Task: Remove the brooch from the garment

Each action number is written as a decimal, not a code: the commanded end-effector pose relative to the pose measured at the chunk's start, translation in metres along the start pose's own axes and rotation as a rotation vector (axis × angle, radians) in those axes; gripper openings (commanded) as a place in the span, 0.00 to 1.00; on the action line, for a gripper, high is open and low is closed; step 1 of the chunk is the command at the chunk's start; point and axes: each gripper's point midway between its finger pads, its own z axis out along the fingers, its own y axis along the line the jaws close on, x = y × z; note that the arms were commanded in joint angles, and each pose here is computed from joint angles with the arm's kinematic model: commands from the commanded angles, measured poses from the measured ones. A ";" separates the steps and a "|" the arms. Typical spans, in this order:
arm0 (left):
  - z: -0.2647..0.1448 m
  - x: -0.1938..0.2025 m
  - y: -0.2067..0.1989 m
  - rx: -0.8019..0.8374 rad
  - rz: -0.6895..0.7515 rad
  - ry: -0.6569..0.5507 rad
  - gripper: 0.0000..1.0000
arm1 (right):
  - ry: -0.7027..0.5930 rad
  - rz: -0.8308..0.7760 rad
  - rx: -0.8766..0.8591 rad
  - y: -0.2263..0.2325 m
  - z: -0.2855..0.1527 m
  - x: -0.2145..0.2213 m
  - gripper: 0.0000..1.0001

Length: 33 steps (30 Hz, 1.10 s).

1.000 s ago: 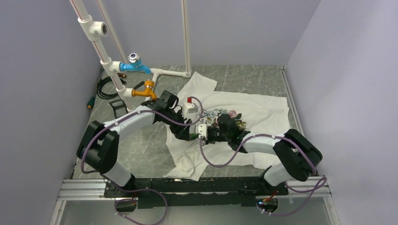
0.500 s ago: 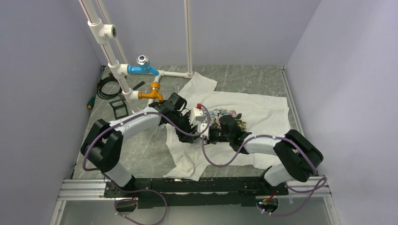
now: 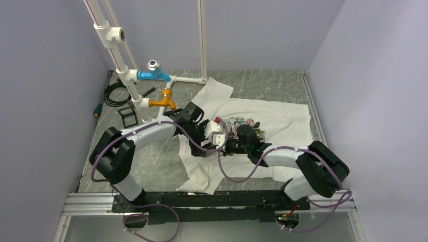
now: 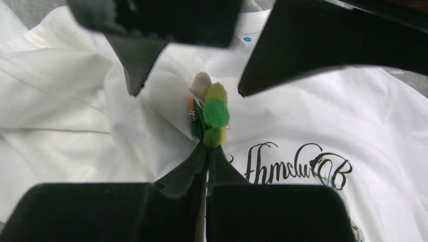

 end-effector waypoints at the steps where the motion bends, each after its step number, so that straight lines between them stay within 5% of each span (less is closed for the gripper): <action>1: -0.010 0.003 0.008 -0.105 0.089 -0.021 0.91 | -0.026 -0.042 0.017 -0.004 -0.004 -0.007 0.00; 8: -0.041 -0.019 0.024 -0.313 0.157 -0.071 0.92 | -0.025 -0.040 0.018 -0.004 -0.003 -0.005 0.00; 15: -0.071 -0.031 -0.022 -0.331 0.359 -0.242 0.92 | -0.082 -0.010 0.010 -0.002 -0.003 -0.016 0.00; 20: -0.068 -0.002 -0.045 -0.349 0.420 -0.323 0.93 | -0.155 0.023 0.020 -0.004 -0.001 -0.031 0.00; 33: -0.054 0.006 -0.017 -0.484 0.432 -0.345 0.61 | -0.253 -0.016 -0.018 -0.002 0.002 -0.051 0.00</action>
